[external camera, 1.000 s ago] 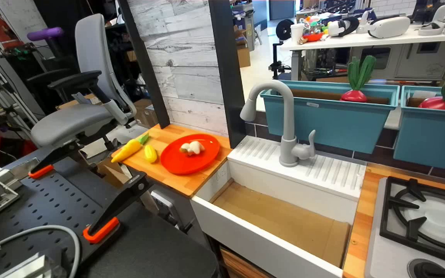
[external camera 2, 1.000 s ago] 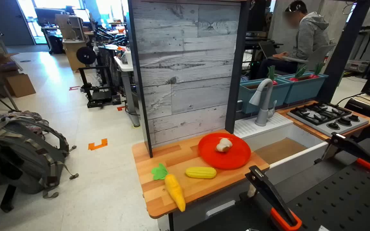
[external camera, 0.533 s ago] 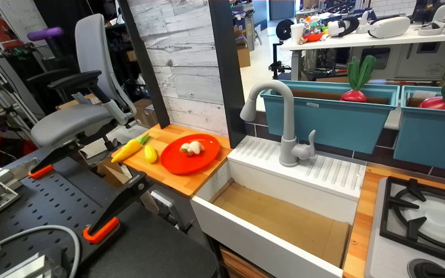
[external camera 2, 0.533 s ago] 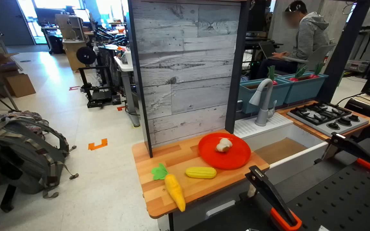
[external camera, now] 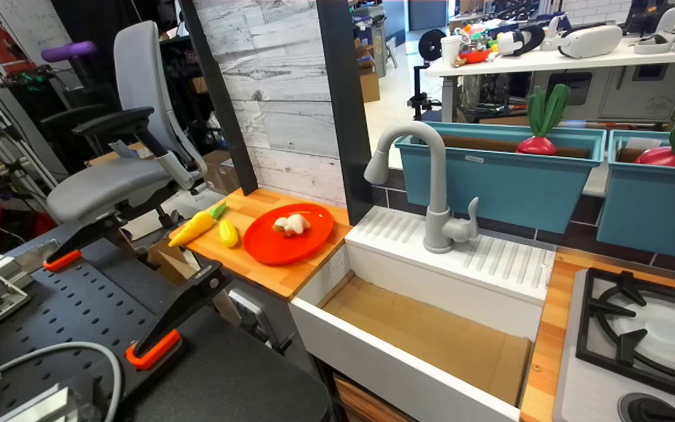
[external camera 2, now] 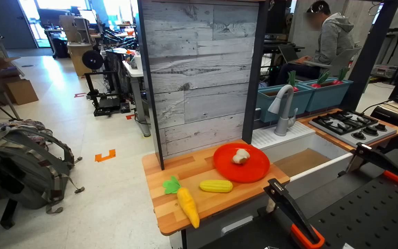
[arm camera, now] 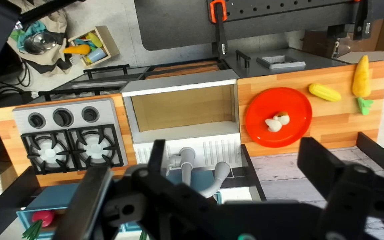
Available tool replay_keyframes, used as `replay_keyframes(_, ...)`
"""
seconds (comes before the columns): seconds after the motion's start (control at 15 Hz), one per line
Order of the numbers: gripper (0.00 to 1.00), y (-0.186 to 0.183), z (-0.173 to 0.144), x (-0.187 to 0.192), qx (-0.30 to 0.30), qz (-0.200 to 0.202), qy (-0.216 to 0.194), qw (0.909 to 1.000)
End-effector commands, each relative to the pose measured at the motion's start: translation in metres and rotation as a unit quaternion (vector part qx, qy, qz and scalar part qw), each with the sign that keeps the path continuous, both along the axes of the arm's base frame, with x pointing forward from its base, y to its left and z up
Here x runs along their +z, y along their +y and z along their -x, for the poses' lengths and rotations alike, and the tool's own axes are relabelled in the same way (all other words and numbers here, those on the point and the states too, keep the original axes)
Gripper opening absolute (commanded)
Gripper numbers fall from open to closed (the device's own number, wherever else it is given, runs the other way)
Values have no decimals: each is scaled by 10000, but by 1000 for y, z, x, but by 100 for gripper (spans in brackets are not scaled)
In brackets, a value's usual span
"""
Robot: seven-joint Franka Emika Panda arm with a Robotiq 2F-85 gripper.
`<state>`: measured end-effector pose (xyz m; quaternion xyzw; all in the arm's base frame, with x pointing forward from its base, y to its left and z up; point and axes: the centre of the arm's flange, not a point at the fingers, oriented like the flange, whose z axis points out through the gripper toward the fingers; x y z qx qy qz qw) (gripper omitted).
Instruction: Pick up the plush toy from the orange plate and put it on the counter
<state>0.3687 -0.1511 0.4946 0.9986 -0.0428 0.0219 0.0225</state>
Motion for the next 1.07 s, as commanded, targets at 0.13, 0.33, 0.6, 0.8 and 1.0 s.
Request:
replay_keyframes(0.13,100,32,-23,-39,-69,41,-97,9999)
replay_keyframes(0.33,100,70,-51,-81,-22,-7,-47,10000)
replay_keyframes(0.6,100,118,-90,-143,70,-288,-99,9995)
replay_keyframes(0.8,100,144,-114,-188,132,-491,-187,9985)
replay_keyframes(1.0,100,163,-135,-238,154,-502,-138,9985)
